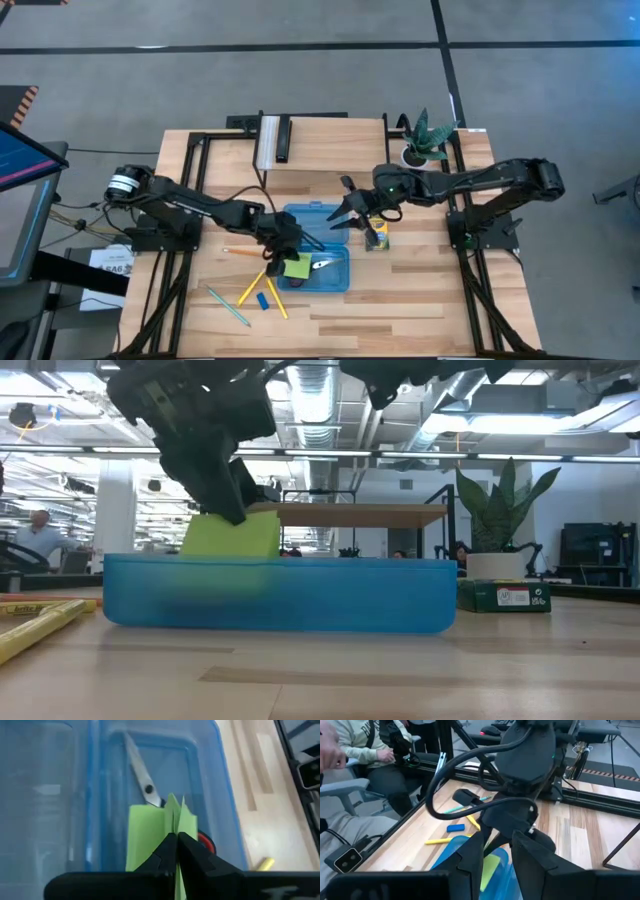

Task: Pack school essentials
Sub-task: Put the green sticky notes into the blue supply box, then put the right yellow pen into the blue supply box

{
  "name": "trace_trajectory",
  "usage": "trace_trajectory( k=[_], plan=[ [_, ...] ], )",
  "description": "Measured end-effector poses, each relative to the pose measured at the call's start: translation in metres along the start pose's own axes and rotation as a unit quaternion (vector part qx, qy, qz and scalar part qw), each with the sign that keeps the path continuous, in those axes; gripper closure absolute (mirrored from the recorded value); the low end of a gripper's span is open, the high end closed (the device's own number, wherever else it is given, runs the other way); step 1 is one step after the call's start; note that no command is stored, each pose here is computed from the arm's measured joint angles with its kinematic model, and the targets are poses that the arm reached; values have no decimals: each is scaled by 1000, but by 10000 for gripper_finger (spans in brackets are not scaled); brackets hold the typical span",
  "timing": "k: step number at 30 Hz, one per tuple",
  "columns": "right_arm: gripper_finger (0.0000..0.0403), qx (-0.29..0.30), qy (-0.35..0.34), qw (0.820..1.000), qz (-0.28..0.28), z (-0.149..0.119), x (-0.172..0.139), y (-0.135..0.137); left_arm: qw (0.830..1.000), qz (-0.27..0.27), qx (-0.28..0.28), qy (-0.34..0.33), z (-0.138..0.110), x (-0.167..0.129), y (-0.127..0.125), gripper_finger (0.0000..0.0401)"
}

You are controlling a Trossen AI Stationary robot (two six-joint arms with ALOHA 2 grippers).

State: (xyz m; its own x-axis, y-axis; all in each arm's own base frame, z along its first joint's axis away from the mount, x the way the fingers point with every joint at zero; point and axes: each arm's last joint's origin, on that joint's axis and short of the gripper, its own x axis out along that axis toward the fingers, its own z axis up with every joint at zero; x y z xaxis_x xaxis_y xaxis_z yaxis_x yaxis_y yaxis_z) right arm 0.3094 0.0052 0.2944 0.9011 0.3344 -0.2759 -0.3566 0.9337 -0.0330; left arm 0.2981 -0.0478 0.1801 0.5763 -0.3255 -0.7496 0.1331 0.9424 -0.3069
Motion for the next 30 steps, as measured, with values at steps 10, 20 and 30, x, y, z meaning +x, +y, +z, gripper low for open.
trace_trajectory(
  k=[10, 20, 30],
  plan=[
    [283, 0, -2, 1000, 0, 0, 0, 0, 1000, -8, -2, -13, 3, -9, -4, 306],
    [283, -1, -2, 1000, 0, 0, 0, 0, 992, 67, 37, -100, -4, -71, -24, 253],
    [283, -2, -3, 1000, 0, 1, 0, 0, 967, 67, 28, -243, -52, -100, -35, 296]
  ],
)
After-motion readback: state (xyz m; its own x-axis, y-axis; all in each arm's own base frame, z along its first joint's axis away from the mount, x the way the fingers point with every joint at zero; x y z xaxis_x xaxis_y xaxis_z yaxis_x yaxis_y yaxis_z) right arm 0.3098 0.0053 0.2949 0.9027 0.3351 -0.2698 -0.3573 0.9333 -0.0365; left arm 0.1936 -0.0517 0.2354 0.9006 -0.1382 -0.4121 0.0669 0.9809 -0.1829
